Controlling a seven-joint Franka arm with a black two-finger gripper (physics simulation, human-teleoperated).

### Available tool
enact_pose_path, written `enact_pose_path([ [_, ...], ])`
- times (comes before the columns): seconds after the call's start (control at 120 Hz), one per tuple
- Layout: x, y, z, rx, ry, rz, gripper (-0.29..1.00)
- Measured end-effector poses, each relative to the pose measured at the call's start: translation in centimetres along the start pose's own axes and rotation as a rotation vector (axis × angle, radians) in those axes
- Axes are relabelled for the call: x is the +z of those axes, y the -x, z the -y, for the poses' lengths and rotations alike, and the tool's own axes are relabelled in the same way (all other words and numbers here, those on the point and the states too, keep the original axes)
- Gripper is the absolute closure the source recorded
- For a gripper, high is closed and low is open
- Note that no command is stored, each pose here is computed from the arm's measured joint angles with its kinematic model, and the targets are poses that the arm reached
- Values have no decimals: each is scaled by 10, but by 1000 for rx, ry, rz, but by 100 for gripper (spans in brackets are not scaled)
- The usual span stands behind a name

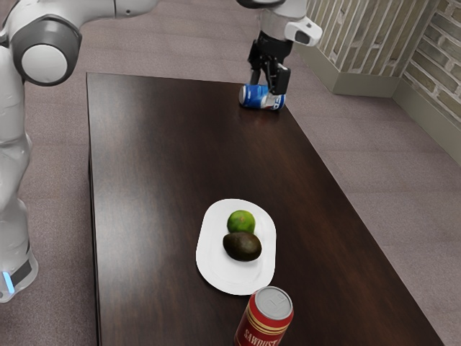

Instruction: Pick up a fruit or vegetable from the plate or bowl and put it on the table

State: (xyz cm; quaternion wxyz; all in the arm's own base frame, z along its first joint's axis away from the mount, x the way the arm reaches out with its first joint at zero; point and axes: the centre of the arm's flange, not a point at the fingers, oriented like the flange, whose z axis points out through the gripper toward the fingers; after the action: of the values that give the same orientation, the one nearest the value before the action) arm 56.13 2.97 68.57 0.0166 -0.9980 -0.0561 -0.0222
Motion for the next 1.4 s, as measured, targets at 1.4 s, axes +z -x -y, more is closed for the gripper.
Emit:
enact_pose_path([
  [1.4, 151, 81, -110, 183, 9, 33, 0],
])
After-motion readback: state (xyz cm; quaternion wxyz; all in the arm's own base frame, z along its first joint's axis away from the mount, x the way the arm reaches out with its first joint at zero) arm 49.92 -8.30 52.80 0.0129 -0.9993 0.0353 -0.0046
